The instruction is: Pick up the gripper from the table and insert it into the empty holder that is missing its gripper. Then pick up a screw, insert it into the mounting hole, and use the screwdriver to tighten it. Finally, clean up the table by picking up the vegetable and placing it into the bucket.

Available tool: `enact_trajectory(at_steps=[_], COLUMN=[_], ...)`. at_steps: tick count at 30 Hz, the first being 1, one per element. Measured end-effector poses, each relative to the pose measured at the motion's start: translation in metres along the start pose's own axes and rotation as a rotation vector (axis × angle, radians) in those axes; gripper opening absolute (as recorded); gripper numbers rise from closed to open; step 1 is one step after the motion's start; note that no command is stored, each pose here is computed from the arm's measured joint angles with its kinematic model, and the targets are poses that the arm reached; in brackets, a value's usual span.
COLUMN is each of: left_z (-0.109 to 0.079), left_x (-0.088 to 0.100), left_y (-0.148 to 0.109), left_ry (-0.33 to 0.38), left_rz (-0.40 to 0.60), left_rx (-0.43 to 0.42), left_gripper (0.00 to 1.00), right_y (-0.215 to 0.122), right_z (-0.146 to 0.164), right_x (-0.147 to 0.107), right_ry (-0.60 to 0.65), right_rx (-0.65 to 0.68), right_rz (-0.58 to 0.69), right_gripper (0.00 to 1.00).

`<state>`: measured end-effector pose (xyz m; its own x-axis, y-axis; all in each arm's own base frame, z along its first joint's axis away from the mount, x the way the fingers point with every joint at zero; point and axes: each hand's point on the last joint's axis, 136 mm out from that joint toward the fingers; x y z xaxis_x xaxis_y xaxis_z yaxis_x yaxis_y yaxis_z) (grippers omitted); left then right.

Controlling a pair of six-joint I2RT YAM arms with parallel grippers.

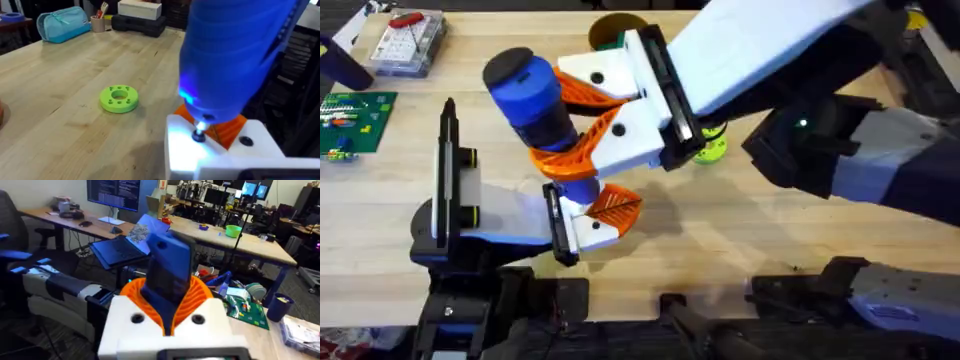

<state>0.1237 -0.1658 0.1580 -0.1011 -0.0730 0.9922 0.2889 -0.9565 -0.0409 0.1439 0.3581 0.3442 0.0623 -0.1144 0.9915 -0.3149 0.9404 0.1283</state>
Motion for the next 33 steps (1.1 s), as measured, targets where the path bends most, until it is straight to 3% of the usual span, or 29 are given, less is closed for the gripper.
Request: enact_trajectory(at_steps=[33], left_z=[0.0], left_x=[0.0001], left_y=[0.0], left_ry=[0.0], left_rz=[0.0], left_rx=[0.0], left_gripper=[0.015], right_y=[-0.0002], right_z=[-0.0029], right_x=[-0.001], right_ry=[0.022], right_rx=[-0.016], right_rz=[-0.001], right_gripper=[0.048])
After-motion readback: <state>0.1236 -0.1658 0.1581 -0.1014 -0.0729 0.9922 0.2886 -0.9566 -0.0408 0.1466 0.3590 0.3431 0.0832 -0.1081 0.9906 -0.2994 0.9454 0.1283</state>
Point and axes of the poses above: each hand's point on the last joint's axis, 136 mm out from that joint toward the fingers, its own y axis out along the fingers, its own z axis along the line the jaws close on, x = y × z, and after that the axes turned 13 degrees about y, right-handed
